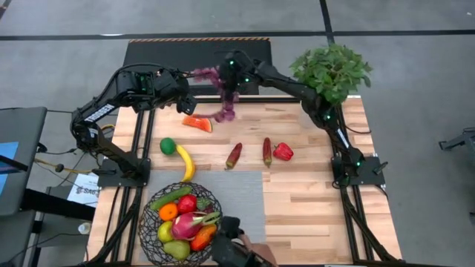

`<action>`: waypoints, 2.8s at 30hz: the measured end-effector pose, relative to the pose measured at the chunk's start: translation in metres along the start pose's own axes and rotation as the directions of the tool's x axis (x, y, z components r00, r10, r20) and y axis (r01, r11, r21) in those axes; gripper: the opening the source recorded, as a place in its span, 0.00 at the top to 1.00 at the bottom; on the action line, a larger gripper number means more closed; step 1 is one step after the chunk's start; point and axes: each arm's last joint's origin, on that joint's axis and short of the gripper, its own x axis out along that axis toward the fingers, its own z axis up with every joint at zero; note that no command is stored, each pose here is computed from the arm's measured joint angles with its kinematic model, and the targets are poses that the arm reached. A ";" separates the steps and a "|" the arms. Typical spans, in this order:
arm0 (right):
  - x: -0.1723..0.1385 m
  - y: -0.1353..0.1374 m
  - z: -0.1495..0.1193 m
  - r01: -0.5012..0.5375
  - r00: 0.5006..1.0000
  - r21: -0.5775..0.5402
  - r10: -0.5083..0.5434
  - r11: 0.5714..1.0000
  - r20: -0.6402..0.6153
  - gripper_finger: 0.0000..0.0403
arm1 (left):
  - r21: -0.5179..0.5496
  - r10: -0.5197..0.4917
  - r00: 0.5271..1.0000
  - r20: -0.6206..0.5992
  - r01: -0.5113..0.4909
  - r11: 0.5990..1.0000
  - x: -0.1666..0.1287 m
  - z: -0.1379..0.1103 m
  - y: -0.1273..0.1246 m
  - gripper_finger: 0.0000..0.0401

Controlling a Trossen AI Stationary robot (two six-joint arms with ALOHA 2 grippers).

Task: Build produce basket
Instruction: Move the purple garlic to the center of the table, then move the watermelon to the center of the table

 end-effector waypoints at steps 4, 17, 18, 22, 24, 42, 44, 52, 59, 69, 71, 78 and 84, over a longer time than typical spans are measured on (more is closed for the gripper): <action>-0.028 0.000 0.018 0.015 0.997 0.076 -0.020 0.997 0.071 0.64 | -0.020 0.017 1.000 -0.019 -0.017 1.000 0.006 0.004 0.008 0.26; -0.204 0.024 0.054 -0.131 0.985 0.172 0.107 0.976 0.138 0.62 | -0.133 0.046 0.994 -0.095 -0.059 0.989 0.072 0.009 0.026 0.32; -0.212 0.029 0.055 -0.139 0.983 0.169 0.115 0.976 0.143 0.62 | -0.137 0.016 0.993 -0.118 -0.032 0.990 0.085 0.003 0.021 0.32; -0.245 0.043 0.054 -0.172 0.981 0.162 0.153 0.972 0.121 0.59 | -0.178 -0.089 0.981 -0.171 0.058 0.982 0.140 -0.024 0.002 0.32; -0.254 0.049 0.050 -0.188 0.981 0.171 0.176 0.967 0.083 0.59 | -0.233 -0.138 0.977 -0.166 0.097 0.968 0.165 -0.037 -0.006 0.32; -0.254 0.086 0.042 -0.286 0.950 0.140 0.300 0.948 -0.088 0.58 | -0.458 0.155 0.944 -0.290 -0.279 0.844 0.214 -0.089 0.005 0.40; -0.244 0.087 0.043 -0.286 0.950 0.146 0.300 0.947 -0.090 0.58 | -0.454 0.117 0.945 -0.304 -0.252 0.854 0.216 -0.089 0.003 0.40; -0.192 0.104 0.015 -0.312 0.891 0.180 0.353 0.933 -0.284 0.58 | -0.446 -0.024 0.943 -0.331 -0.134 0.885 0.220 -0.088 -0.003 0.38; -0.134 0.127 -0.044 -0.317 0.769 0.240 0.397 0.917 -0.500 0.56 | -0.449 -0.063 0.936 -0.347 -0.107 0.887 0.219 -0.089 -0.004 0.38; -0.084 0.157 -0.114 -0.288 0.702 0.298 0.413 0.910 -0.581 0.49 | -0.449 -0.116 0.936 -0.331 -0.048 0.892 0.219 -0.087 -0.009 0.35; -0.082 0.162 -0.120 -0.291 0.692 0.299 0.415 0.909 -0.590 0.45 | -0.441 -0.118 0.936 -0.333 -0.044 0.896 0.219 -0.087 -0.009 0.31; -0.082 0.169 -0.118 -0.275 0.705 0.321 0.417 0.906 -0.574 0.32 | -0.315 -0.061 0.900 -0.432 -0.087 0.945 0.208 -0.099 -0.008 0.16; -0.085 0.164 -0.097 -0.237 0.777 0.375 0.407 0.896 -0.481 0.31 | -0.365 -0.038 0.920 -0.390 -0.117 0.924 0.186 -0.092 0.024 0.16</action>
